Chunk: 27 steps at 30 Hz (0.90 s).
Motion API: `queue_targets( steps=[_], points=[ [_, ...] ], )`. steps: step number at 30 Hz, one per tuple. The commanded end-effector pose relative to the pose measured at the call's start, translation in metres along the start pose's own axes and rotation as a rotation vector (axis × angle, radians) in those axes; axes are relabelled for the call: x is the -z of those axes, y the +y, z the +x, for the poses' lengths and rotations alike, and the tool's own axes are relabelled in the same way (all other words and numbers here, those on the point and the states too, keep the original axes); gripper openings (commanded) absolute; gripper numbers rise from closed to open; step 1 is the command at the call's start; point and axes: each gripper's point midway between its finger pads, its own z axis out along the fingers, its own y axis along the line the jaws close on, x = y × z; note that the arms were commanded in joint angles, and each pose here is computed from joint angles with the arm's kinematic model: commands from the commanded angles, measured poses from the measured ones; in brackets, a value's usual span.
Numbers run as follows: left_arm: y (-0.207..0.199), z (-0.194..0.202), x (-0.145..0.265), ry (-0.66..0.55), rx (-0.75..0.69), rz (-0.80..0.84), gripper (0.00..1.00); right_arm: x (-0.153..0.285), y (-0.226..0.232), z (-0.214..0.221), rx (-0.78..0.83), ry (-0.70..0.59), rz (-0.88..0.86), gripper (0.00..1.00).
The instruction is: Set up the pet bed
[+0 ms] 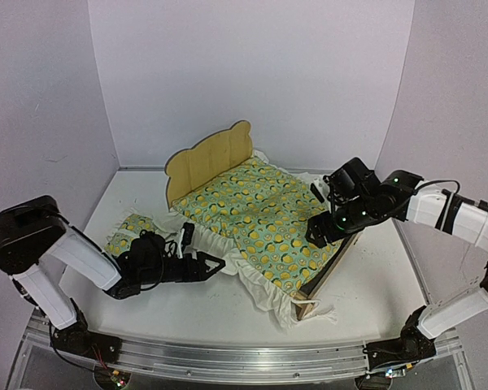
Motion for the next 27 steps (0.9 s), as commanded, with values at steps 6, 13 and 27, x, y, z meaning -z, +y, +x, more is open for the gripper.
queue_targets(
  steps=[6,13,27],
  points=[
    [-0.038,-0.018,-0.021,-0.081,0.027,0.352,0.5,0.022,0.045,0.015,0.077,0.012,-0.262,0.73],
    [0.02,-0.042,0.008,-0.15,-0.009,0.124,0.0,0.032,0.104,0.075,0.309,0.172,-0.469,0.65],
    [0.028,-0.079,0.021,-0.089,-0.29,-0.174,0.06,0.015,0.121,0.123,0.524,0.227,-0.436,0.56]
  ],
)
